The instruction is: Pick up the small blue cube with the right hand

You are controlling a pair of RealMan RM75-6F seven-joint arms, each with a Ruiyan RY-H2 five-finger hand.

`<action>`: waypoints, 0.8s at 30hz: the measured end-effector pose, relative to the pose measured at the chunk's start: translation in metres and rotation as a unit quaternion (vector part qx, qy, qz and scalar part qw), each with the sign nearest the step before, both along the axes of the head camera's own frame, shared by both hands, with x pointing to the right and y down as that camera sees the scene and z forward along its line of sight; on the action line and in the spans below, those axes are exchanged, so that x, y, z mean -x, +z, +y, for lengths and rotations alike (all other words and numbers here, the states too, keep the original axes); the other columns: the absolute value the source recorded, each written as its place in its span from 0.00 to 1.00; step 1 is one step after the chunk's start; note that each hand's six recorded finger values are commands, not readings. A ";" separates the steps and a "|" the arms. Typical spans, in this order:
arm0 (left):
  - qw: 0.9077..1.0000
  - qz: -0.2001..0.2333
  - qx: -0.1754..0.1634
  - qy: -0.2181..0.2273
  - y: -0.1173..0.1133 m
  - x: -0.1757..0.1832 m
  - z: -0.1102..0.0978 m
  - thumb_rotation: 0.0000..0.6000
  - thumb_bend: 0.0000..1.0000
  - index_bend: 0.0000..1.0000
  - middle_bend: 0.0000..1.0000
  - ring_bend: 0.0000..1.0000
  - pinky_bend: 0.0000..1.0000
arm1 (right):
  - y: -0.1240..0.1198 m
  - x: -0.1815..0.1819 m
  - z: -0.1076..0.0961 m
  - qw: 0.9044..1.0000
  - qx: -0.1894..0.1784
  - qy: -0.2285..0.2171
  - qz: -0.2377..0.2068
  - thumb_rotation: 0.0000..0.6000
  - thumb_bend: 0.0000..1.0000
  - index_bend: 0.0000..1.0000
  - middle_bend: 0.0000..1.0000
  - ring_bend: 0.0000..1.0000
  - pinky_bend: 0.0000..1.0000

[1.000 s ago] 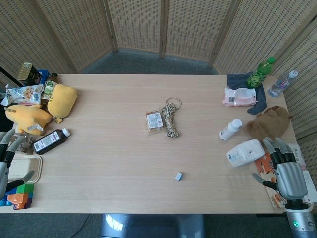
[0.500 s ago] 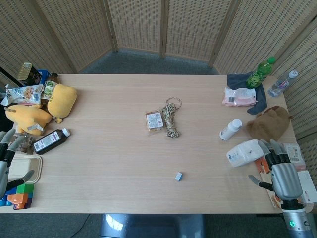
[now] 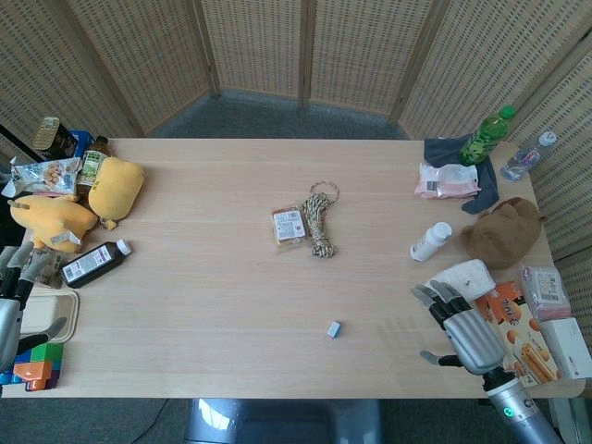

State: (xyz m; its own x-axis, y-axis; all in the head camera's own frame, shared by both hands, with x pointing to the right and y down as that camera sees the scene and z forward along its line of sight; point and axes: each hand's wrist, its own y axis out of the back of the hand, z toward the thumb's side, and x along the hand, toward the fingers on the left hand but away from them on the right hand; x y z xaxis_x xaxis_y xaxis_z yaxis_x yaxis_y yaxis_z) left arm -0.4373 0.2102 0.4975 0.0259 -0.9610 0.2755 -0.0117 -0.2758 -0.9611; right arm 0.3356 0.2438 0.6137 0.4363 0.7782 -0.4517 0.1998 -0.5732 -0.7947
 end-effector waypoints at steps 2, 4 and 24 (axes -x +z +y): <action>1.000 -0.001 0.002 -0.001 0.002 0.001 0.000 1.00 0.00 0.16 0.00 0.00 0.00 | 0.004 0.012 -0.001 1.000 0.015 -0.015 -0.013 1.00 0.00 0.07 0.00 0.00 0.00; 1.000 -0.003 0.004 -0.001 0.003 0.001 0.000 1.00 0.00 0.16 0.00 0.00 0.00 | 0.009 0.027 -0.002 0.999 0.030 -0.032 -0.024 1.00 0.00 0.10 0.00 0.00 0.00; 1.000 -0.006 0.005 -0.003 0.006 0.003 0.000 1.00 0.00 0.16 0.00 0.00 0.00 | 0.059 0.128 0.008 0.984 0.088 -0.155 -0.026 1.00 0.00 0.24 0.00 0.00 0.00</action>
State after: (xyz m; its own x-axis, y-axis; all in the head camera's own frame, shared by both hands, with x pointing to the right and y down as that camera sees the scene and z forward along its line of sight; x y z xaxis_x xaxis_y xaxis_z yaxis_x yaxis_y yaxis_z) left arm -0.4403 0.2098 0.5032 0.0158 -0.9585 0.2847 -0.0017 -0.2848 -0.9586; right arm 0.2075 0.2523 0.6727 0.6662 0.5154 -0.5390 0.0309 -0.7412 -0.6706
